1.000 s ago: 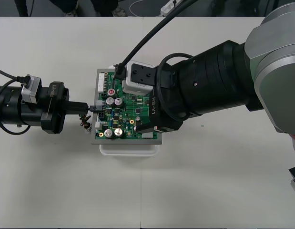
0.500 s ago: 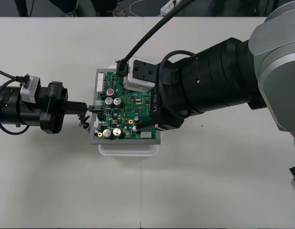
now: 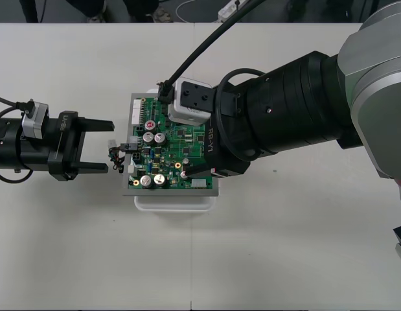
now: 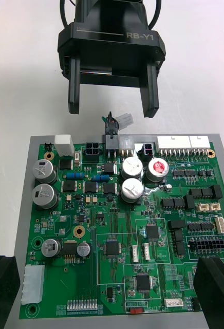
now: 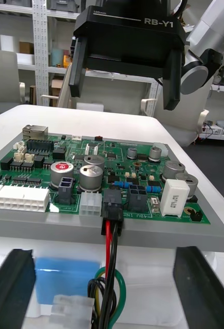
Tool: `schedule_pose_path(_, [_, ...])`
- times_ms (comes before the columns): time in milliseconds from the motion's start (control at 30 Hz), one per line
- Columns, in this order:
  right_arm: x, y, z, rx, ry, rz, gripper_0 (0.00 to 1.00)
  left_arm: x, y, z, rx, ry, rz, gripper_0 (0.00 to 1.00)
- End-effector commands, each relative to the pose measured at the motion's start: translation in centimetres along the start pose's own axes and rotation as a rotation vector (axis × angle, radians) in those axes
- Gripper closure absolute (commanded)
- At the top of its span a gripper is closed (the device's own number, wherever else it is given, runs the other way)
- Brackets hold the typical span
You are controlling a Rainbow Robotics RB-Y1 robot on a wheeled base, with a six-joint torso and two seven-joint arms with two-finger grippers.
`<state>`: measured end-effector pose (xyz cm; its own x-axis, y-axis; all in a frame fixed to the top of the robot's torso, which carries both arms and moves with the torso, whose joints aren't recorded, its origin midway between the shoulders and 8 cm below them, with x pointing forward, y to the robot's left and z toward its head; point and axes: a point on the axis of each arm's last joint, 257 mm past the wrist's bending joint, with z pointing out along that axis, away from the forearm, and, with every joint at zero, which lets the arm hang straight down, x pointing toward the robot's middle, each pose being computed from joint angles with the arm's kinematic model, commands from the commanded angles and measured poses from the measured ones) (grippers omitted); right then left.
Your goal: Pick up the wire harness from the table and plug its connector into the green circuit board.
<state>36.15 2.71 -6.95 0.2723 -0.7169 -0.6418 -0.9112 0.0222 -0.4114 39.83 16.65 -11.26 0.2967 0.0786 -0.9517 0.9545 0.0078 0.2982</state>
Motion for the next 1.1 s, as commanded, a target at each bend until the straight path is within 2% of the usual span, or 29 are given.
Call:
schedule_pose_path(33, [-1.6,-0.5,-1.2,0.027,-0.034,-0.082,0.01,-1.1,0.6,-1.9,0.013,0.029,0.069,0.20])
schedule_pose_path(567, [-1.2,-1.4,-2.2,0.046,-0.033,-0.110,0.01,-0.6,0.5,-4.1,0.017,0.121,0.060,0.20])
schedule_pose_path(933, [2.1,-1.2,-3.9,0.021,-0.001,-0.106,0.01,-0.9,0.6,-4.3,0.043,0.208,0.086,0.20])
schedule_pose_path(1100, [3.7,-1.6,-4.7,0.031,0.028,-0.176,0.01,-1.3,0.3,-4.6,0.035,0.235,0.042,0.20])
